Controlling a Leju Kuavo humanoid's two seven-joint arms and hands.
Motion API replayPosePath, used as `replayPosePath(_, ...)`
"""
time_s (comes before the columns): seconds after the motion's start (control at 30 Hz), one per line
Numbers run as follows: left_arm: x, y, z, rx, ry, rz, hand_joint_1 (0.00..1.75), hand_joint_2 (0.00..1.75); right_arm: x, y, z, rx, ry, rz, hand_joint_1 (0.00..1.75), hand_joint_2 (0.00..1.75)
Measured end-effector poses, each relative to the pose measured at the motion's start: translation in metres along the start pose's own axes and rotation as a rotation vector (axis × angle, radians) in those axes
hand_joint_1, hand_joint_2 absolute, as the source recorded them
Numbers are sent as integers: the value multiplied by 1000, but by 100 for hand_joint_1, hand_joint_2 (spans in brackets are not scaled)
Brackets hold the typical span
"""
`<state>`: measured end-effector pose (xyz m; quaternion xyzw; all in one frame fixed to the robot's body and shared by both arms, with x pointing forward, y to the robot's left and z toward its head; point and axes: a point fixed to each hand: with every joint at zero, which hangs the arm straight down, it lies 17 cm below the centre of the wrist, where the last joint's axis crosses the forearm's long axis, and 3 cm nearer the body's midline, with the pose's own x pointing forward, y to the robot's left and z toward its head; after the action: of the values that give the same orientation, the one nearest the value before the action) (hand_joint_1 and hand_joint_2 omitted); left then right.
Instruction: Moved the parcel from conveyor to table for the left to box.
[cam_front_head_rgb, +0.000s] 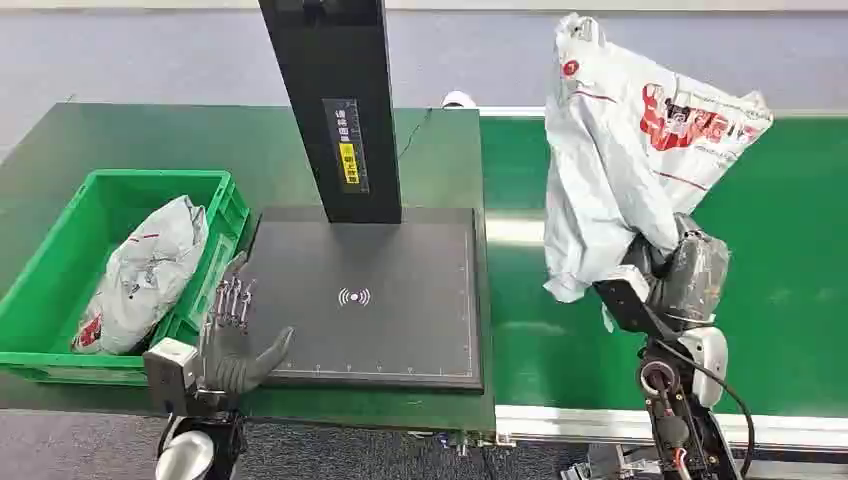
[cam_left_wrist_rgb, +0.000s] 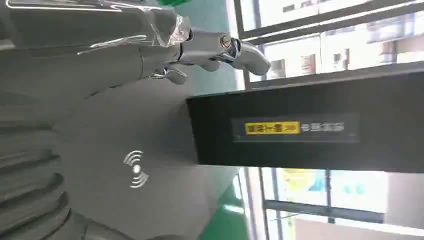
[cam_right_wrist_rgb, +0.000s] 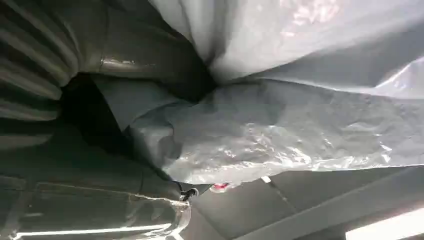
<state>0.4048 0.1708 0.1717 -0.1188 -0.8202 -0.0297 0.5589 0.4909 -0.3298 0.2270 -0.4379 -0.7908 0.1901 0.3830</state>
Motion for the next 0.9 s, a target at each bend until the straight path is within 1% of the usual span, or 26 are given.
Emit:
replayPosePath(0.1, 6, -13, -2, -69, -22, 31, 0, 175, 39, 17, -1, 22, -82, -53, 175, 175)
replayPosePath(0.23, 6, -14, -2, -75, -23, 33, 0, 175, 44, 19, -1, 26, -91, -59, 175, 175)
replayPosePath(0.27, 7, -18, -5, -96, -27, 38, 0, 175, 66, 32, 2, 52, -132, -89, 175, 175)
replayPosePath(0.3, 7, -24, -9, -127, -27, 54, 0, 175, 112, 67, 13, 173, -198, -198, 175, 175)
replayPosePath(0.33, 5, -24, -10, -134, -23, 60, 0, 175, 133, 83, 23, 240, -229, -248, 175, 175)
replayPosePath(0.43, 2, -25, -11, -145, -13, 94, 0, 175, 154, 95, 32, 294, -273, -287, 175, 175)
replayPosePath(0.5, 1, -26, -11, -153, 0, 145, 0, 175, 171, 105, 41, 357, -317, -322, 175, 175)
replayPosePath(0.6, -1, -28, -13, -172, 7, 155, 0, 175, 198, 124, 61, 488, -391, -352, 175, 175)
replayPosePath(0.7, -5, -32, -17, -188, 16, 133, 0, 175, 214, 146, 87, 643, -450, -342, 175, 175)
replayPosePath(0.8, -11, -35, -18, -206, 36, 146, 0, 175, 219, 165, 113, 774, -485, -299, 175, 175)
replayPosePath(0.83, -12, -35, -18, -206, 40, 144, 0, 175, 217, 171, 119, 806, -490, -265, 175, 175)
replayPosePath(0.9, -15, -32, -19, -203, 37, 121, 0, 175, 202, 188, 132, 894, -493, -130, 175, 175)
